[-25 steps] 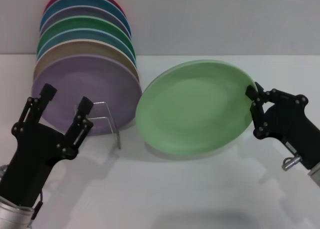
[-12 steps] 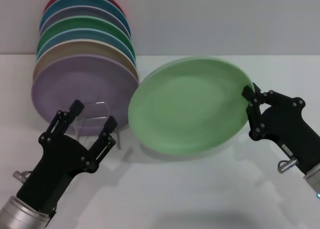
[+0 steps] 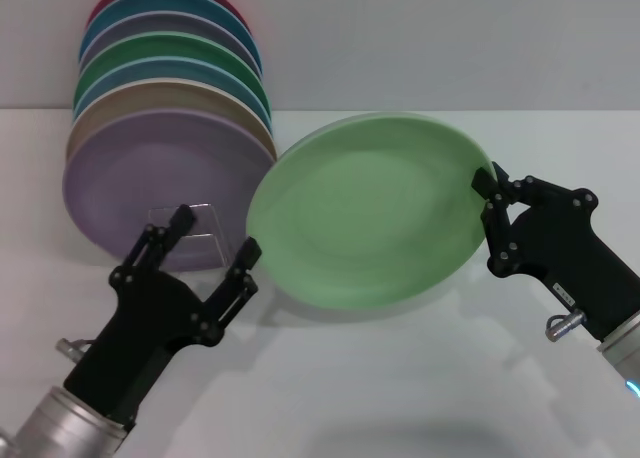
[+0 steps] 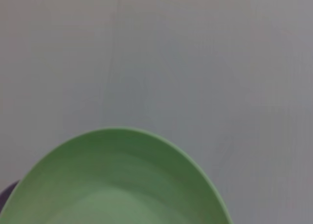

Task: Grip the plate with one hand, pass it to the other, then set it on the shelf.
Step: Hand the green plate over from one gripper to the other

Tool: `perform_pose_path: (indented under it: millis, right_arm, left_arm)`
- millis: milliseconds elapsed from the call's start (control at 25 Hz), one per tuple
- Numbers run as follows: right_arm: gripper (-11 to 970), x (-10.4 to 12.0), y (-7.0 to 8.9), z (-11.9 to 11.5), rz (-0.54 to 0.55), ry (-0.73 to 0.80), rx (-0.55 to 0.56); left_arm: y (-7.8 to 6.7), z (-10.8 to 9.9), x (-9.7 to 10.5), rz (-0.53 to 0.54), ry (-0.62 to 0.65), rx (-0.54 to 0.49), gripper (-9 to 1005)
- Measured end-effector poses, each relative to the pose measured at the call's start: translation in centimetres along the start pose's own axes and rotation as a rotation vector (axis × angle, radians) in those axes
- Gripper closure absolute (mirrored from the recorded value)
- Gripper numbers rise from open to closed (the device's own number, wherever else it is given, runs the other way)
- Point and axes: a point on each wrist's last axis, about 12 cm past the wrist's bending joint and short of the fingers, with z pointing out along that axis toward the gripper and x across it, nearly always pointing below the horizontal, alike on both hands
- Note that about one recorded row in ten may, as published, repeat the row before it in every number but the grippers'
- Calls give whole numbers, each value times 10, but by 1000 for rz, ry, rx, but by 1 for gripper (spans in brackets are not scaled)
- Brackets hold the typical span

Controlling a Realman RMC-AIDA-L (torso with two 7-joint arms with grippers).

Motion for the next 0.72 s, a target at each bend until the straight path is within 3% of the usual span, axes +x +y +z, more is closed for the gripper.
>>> perform_pose_path:
  millis: [720]
  right_arm:
    - [938, -4, 11, 2, 6, -19, -41]
  left_arm:
    - [-2, 1, 2, -11, 20, 3, 239]
